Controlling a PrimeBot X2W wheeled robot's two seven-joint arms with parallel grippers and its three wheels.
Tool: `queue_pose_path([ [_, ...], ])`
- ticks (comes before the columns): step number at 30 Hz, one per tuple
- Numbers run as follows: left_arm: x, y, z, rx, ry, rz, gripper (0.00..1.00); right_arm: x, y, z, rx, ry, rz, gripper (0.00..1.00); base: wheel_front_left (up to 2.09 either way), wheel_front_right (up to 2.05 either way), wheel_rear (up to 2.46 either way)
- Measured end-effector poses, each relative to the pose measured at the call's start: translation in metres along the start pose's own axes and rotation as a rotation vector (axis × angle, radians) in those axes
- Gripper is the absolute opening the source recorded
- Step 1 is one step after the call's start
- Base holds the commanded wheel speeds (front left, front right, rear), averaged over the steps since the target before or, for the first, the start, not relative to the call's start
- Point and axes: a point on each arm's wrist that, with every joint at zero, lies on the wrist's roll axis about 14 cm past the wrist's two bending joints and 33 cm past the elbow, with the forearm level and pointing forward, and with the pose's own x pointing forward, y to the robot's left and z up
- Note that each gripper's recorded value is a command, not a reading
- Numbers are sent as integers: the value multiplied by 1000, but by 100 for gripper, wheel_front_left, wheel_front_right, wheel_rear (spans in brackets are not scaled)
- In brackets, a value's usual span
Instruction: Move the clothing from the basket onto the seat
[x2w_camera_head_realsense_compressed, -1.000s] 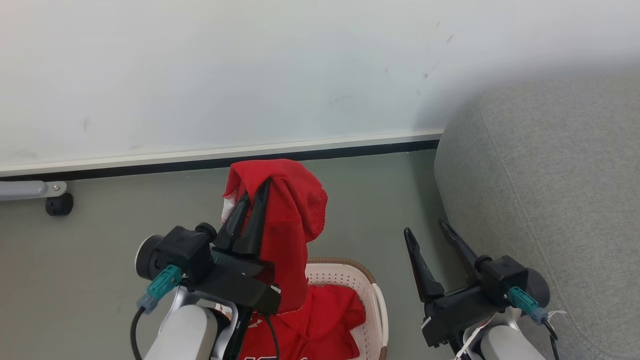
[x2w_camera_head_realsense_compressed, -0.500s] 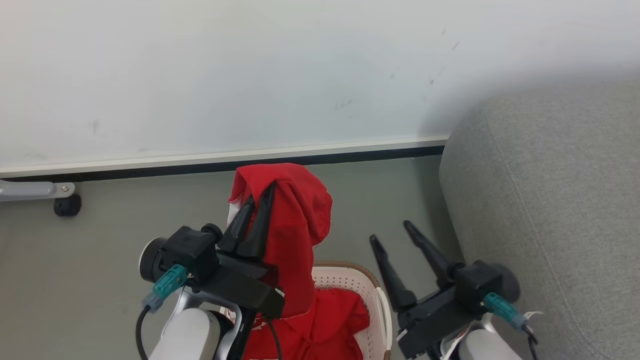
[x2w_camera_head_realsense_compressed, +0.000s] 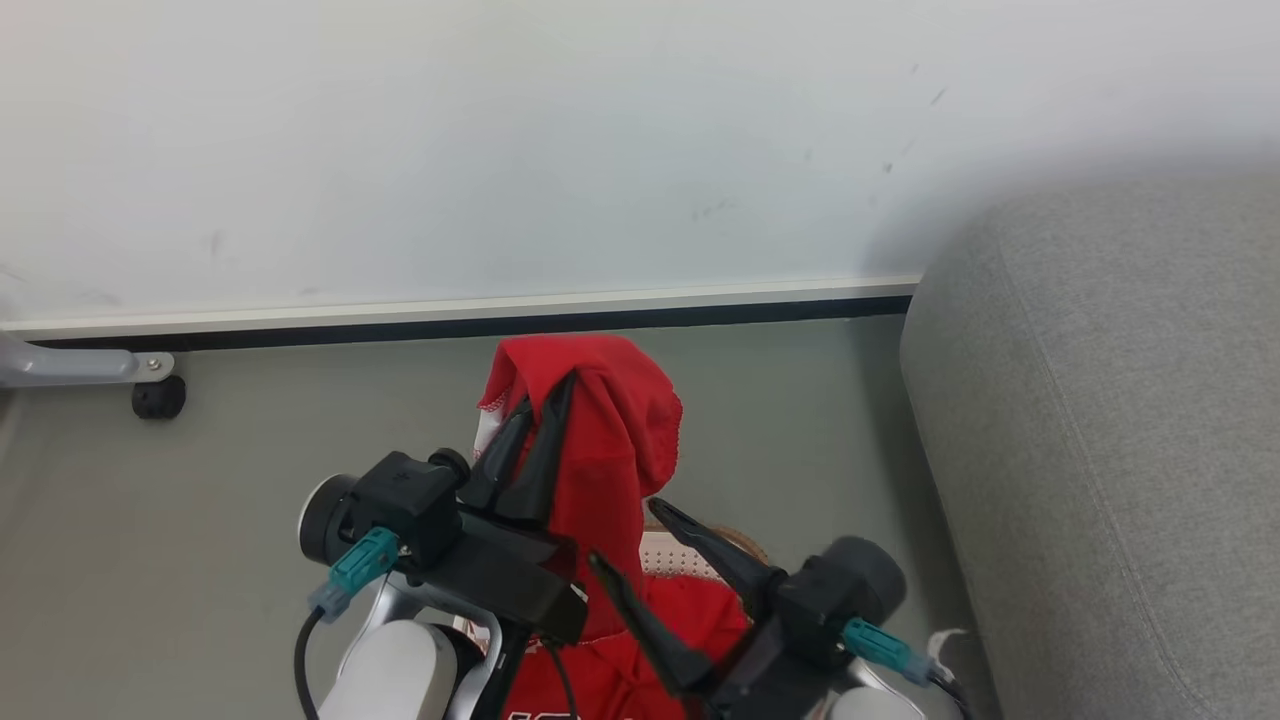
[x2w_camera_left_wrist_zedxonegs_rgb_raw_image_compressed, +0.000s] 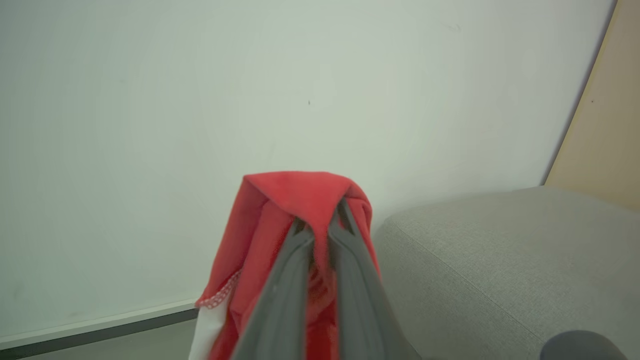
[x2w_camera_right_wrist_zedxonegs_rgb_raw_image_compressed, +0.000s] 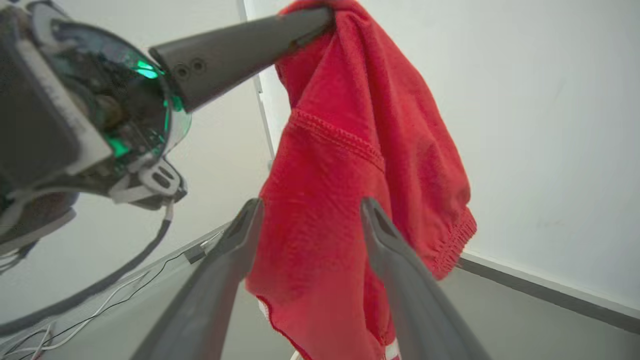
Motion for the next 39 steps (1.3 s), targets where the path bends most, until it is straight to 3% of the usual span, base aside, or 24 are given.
queue_pose_path([
  [16, -3, -2, -3, 1, 17, -6, 0, 40, 3, 9, -35, 23, 59, 98, 0, 0, 0],
  [17, -4, -2, -3, 1, 17, -7, 0, 41, 2, 8, -35, 29, 57, 35, 0, 0, 0],
  [18, -4, -2, -2, 1, 16, -7, 0, 43, 2, 8, -30, 33, 54, 0, 0, 0, 0],
  [35, 1, -3, 2, 4, 5, -16, 0, 54, -10, 5, 3, 61, 22, 0, 0, 0, 0],
  [37, 1, -3, 1, 6, 6, -18, 41, 55, -15, 7, -1, 54, 12, 0, 0, 0, 0],
  [39, 2, -4, 1, 6, 10, -24, 100, 57, -26, 12, -5, 47, -18, 0, 0, 0, 0],
])
